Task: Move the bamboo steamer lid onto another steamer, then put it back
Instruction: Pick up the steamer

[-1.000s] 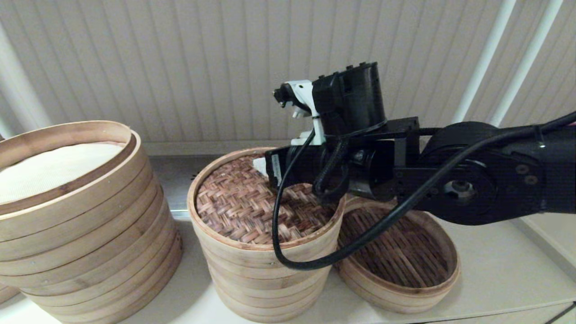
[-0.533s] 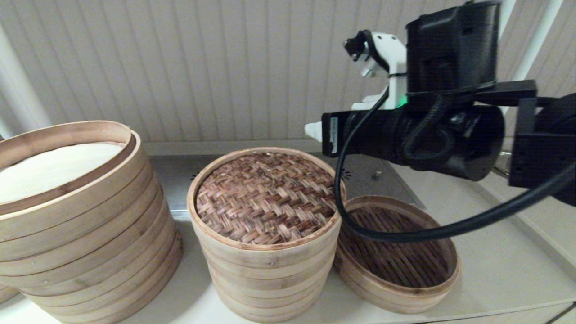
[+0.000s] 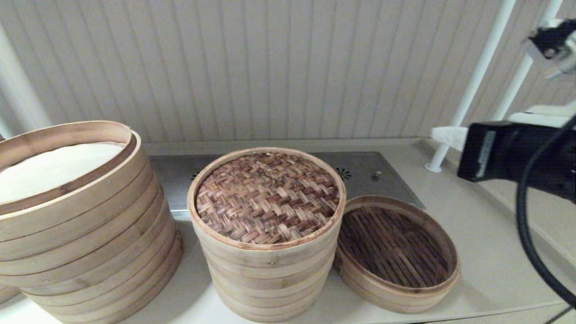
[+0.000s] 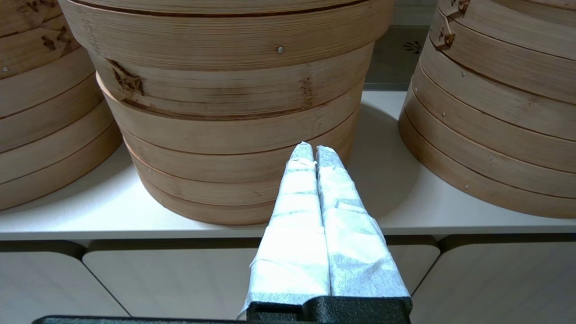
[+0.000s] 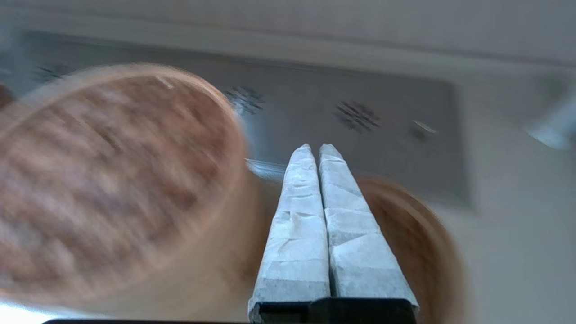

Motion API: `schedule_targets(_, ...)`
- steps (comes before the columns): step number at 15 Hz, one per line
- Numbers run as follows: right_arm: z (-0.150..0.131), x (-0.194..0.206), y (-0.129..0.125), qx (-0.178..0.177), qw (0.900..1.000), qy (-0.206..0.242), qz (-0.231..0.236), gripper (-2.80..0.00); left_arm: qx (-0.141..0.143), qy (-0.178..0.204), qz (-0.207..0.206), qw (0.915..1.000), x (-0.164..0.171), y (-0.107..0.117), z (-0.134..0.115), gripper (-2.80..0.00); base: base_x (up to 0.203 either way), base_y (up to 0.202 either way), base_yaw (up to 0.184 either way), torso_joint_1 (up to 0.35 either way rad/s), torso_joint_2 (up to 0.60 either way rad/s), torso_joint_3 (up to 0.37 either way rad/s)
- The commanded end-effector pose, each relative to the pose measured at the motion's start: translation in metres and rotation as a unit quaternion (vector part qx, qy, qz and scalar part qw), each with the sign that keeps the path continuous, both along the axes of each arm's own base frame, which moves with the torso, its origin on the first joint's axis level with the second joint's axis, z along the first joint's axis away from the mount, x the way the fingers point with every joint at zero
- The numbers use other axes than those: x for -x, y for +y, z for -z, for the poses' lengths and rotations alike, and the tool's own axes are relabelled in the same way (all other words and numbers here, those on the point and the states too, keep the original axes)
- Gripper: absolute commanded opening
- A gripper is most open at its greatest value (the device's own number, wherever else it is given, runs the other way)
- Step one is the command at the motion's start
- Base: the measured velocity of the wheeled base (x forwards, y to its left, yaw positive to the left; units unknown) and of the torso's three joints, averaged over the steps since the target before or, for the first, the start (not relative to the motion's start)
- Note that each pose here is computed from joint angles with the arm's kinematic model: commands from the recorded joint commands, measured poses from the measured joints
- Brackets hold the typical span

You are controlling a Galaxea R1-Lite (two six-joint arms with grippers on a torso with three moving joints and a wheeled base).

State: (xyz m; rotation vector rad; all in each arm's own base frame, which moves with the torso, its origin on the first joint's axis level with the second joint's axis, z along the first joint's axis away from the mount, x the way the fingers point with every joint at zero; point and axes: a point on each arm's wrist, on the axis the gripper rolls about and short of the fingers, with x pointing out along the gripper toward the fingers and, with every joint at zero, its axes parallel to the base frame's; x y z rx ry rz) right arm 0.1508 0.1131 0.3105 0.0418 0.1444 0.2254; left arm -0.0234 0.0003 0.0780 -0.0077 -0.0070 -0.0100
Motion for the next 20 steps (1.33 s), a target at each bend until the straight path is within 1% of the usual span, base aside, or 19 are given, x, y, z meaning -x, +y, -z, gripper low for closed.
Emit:
schedule_targets(1, 0.002, 0.047, -0.042, -0.017, 0.999, -0.027, 0.033, -2.80, 0.000, 0.000, 0.000, 1.0000, 0.000, 0.000, 0.000, -2.80, 0.000, 0.000, 0.000, 0.000, 0.00, 0.000)
schedule_targets(3, 0.016, 0.074, -0.066, -0.007, 0.998, -0.021, 0.057, -2.80, 0.000, 0.000, 0.000, 1.0000, 0.000, 0.000, 0.000, -2.80, 0.000, 0.000, 0.000, 0.000, 0.00, 0.000)
schedule_targets(5, 0.035, 0.088, -0.080, 0.007, 0.997, -0.009, 0.078, -2.80, 0.000, 0.000, 0.000, 1.0000, 0.000, 0.000, 0.000, -2.80, 0.000, 0.000, 0.000, 0.000, 0.00, 0.000)
schedule_targets(6, 0.045, 0.095, -0.088, 0.011, 0.995, -0.006, 0.097, -2.80, 0.000, 0.000, 0.000, 1.0000, 0.000, 0.000, 0.000, -2.80, 0.000, 0.000, 0.000, 0.000, 0.00, 0.000)
schedule_targets(8, 0.067, 0.104, -0.099, 0.023, 0.988, 0.004, 0.156, -2.80, 0.000, 0.000, 0.000, 1.0000, 0.000, 0.000, 0.000, -2.80, 0.000, 0.000, 0.000, 0.000, 0.00, 0.000)
schedule_targets(10, 0.080, 0.120, -0.111, 0.015, 0.983, -0.008, 0.185, -2.80, 0.000, 0.000, 0.000, 1.0000, 0.000, 0.000, 0.000, -2.80, 0.000, 0.000, 0.000, 0.000, 0.00, 0.000)
schedule_targets(13, 0.104, 0.150, -0.128, 0.026, 0.967, -0.004, 0.255, -2.80, 0.001, 0.000, 0.000, 1.0000, 0.000, 0.000, 0.000, -2.80, 0.000, 0.000, 0.000, 0.000, 0.00, 0.000)
schedule_targets(16, 0.131, 0.165, -0.130, 0.041, 0.963, 0.015, 0.266, -2.80, 0.001, 0.000, 0.000, 1.0000, 0.000, 0.000, 0.000, -2.80, 0.000, 0.000, 0.000, 0.000, 0.00, 0.000)
schedule_targets(17, 0.133, 0.168, -0.129, 0.041, 0.964, 0.015, 0.263, -2.80, 0.000, 0.000, 0.000, 1.0000, 0.000, 0.000, 0.000, -2.80, 0.000, 0.000, 0.000, 0.000, 0.00, 0.000)
schedule_targets(18, 0.133, 0.172, -0.128, 0.037, 0.966, 0.005, 0.256, -2.80, 0.000, 0.000, 0.000, 1.0000, 0.000, 0.000, 0.000, -2.80, 0.000, 0.000, 0.000, 0.000, 0.00, 0.000)
schedule_targets(20, 0.136, 0.173, -0.128, 0.046, 0.970, 0.006, 0.239, -2.80, 0.000, 0.000, 0.000, 1.0000, 0.000, 0.000, 0.000, -2.80, 0.000, 0.000, 0.000, 0.000, 0.00, 0.000)
